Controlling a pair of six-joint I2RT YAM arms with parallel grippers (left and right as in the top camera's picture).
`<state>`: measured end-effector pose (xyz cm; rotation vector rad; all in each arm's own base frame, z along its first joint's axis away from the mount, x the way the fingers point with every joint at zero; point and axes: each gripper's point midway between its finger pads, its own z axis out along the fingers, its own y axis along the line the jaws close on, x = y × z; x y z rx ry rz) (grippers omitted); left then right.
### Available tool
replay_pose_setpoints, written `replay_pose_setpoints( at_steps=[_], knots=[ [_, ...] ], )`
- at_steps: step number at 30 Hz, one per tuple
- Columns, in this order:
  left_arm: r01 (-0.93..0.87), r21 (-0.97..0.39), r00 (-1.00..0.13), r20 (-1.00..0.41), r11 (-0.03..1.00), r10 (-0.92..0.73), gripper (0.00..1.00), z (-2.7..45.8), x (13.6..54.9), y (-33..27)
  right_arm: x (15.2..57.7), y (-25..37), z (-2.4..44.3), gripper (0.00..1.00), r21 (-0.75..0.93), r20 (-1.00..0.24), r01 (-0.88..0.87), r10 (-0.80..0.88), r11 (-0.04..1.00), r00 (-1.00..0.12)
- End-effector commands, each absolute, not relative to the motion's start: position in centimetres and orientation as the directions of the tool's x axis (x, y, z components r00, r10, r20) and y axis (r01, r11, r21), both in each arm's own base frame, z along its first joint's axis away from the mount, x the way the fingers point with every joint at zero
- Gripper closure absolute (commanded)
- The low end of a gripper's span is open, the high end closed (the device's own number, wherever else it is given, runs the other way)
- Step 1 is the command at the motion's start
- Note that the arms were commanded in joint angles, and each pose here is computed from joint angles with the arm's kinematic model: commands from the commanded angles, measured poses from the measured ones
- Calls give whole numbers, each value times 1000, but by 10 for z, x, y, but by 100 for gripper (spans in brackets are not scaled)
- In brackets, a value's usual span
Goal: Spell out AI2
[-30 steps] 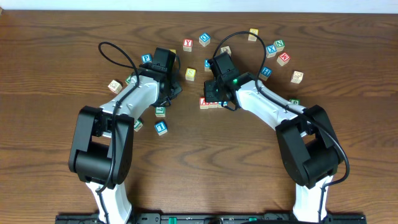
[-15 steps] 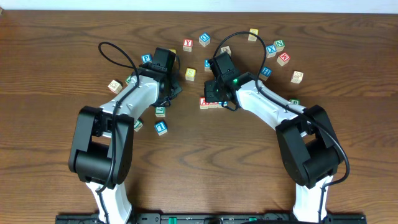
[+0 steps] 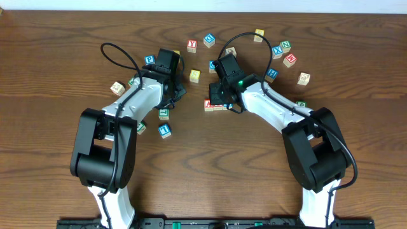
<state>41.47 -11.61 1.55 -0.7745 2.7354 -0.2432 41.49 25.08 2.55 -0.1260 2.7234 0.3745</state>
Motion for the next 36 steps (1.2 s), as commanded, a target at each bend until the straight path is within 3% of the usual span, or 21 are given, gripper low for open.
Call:
replay_pose_setpoints(
  at_steps=[1, 25, 36],
  knots=[
    [-497, -211, -814, -223, 841, -537, 92, 9, 410, -111, 412, 252, 20, 99, 247, -371, -128, -29, 961, -928],
    [-497, -212, -813, -224, 841, -537, 92, 9, 410, -111, 417, 254, 23, 98, 260, -392, -136, -25, 956, -920],
    [-497, -211, -814, -223, 842, -537, 93, 9, 410, -111, 429, 220, 26, 95, 249, -374, -59, 40, 967, -927]
  ],
)
